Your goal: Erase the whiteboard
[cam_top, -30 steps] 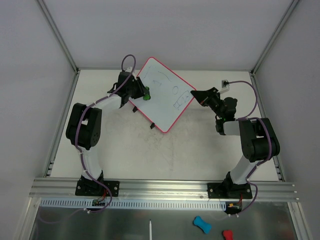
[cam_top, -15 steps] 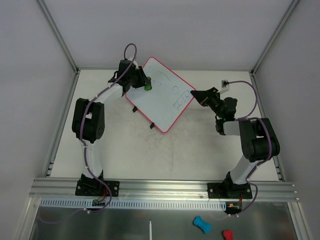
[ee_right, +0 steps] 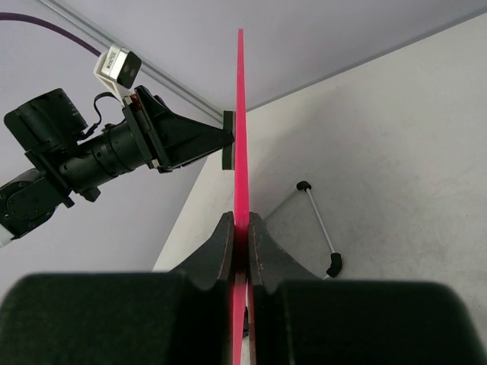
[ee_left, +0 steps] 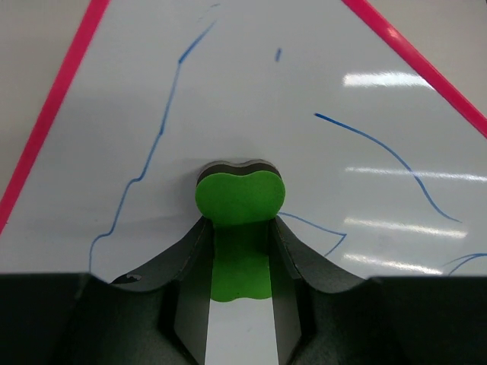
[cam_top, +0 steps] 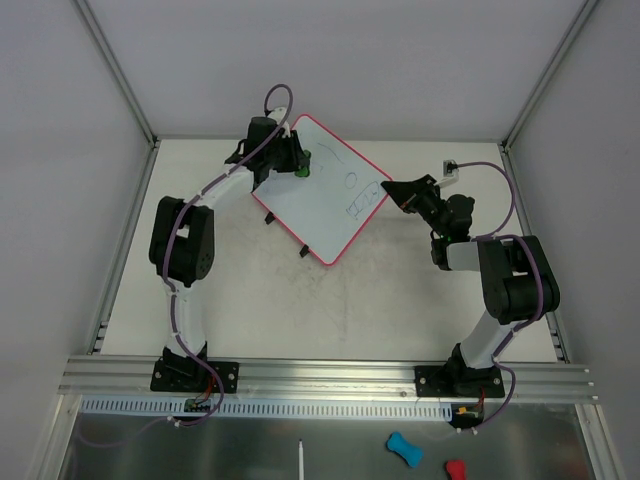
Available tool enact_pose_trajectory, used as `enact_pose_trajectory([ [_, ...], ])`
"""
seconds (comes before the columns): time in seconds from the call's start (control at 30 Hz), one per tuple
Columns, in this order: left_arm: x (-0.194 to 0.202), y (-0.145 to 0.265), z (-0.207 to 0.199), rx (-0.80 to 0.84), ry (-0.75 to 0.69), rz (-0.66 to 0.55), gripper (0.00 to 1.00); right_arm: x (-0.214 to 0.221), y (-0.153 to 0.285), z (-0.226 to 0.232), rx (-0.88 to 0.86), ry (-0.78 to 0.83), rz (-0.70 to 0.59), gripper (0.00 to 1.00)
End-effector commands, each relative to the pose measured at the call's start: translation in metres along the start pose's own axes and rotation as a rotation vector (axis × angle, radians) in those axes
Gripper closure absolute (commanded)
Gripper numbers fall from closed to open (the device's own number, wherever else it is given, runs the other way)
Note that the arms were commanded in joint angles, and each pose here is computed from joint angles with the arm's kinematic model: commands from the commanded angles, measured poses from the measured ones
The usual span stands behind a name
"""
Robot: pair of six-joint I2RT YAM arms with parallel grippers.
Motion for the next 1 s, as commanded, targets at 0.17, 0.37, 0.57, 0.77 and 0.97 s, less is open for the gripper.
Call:
enact_pose_trajectory([
  [0.17, 0.074, 0.006, -0.076, 0.099, -0.204, 0.143, 1.00, 0.001, -0.007, 0.030, -0.160, 0.086, 0.030, 1.00],
  [0.37, 0.084, 0.007, -0.089, 0.146, -0.241, 0.168, 1.00, 0.002, -0.007, 0.031, -0.161, 0.085, 0.033, 1.00],
  [0.57, 0.062, -0.001, -0.085, 0.148, -0.208, 0.130, 1.00, 0.002, -0.007, 0.031, -0.162, 0.087, 0.032, 1.00],
  [0.77, 0.041, -0.006, -0.085, 0.128, -0.211, 0.102, 1.00, 0.002, -0.007, 0.031, -0.162, 0.087, 0.032, 1.00],
  [0.97, 0.021, -0.013, -0.093, 0.146, -0.235, 0.074, 1.00, 0.001, -0.008, 0.031, -0.163, 0.086, 0.031, 1.00],
])
Point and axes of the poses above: each gripper's point midway between its finger pads, its own y axis back along the fingers, its own z axis along the line the jaws close on, x = y × z, the point moved 6 cm from there along y, back along the fingers, and after that the axes turned 5 degrees about y, right-handed, at the moved point
